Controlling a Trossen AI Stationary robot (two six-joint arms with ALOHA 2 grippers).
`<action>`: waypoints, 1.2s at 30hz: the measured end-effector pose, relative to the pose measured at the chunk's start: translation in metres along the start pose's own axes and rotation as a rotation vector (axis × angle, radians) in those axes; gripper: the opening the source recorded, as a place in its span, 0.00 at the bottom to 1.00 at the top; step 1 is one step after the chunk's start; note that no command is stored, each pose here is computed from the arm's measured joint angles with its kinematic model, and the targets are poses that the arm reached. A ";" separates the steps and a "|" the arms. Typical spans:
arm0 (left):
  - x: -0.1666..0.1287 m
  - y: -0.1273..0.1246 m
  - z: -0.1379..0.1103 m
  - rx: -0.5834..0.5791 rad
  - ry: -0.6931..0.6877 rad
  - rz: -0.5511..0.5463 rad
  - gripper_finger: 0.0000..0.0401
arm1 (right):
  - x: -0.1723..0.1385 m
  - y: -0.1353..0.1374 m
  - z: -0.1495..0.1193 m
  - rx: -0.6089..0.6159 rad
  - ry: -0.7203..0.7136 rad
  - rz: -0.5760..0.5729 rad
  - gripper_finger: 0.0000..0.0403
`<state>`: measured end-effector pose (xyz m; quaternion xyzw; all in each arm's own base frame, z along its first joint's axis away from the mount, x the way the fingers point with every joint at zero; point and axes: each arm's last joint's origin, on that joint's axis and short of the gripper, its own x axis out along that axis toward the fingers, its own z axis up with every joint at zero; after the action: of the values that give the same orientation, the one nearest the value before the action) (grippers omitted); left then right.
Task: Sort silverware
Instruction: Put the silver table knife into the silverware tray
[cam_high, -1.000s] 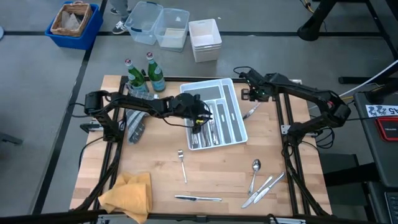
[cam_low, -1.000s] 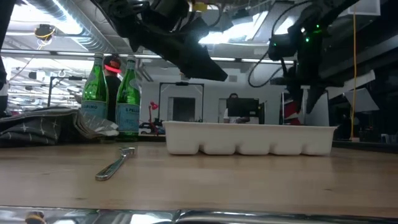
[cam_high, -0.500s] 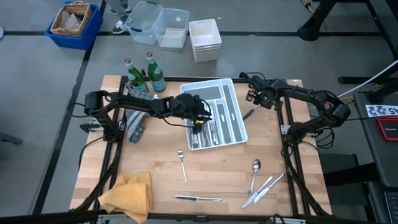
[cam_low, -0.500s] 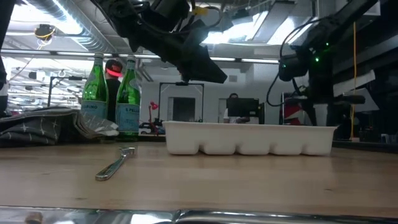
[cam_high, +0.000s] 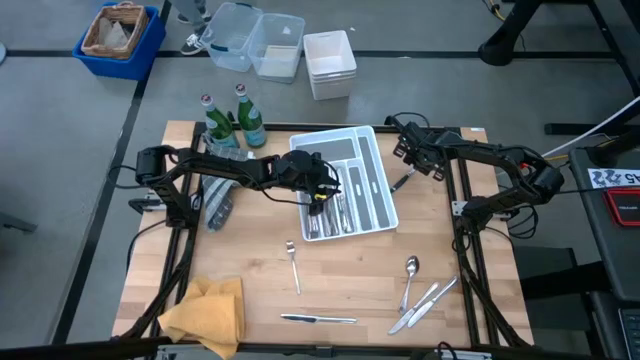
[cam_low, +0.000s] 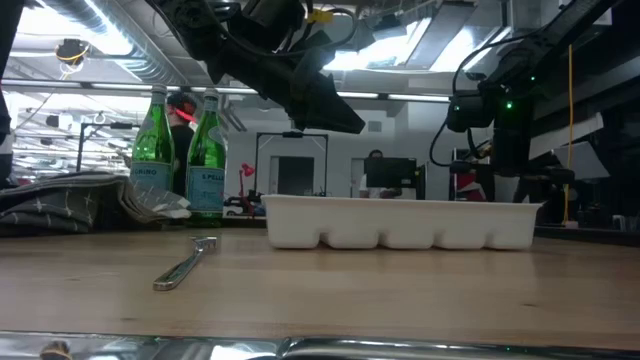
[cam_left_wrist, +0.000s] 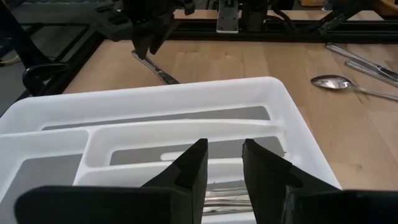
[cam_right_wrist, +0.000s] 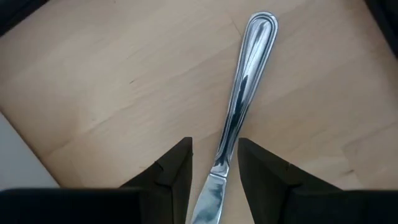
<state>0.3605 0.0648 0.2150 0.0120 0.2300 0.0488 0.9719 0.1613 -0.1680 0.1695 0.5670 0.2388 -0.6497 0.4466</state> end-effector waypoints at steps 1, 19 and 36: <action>0.000 0.000 0.000 0.000 0.000 0.000 0.22 | 0.000 0.000 0.000 0.015 0.000 0.001 0.33; 0.000 0.000 -0.004 -0.003 0.040 -0.003 0.22 | 0.026 0.002 -0.006 0.027 0.058 -0.093 0.33; 0.000 -0.002 -0.009 -0.016 0.090 -0.009 0.22 | 0.041 0.003 -0.010 0.015 0.086 -0.160 0.24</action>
<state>0.3565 0.0632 0.2073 0.0011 0.2733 0.0467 0.9608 0.1702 -0.1741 0.1286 0.5769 0.2974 -0.6600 0.3784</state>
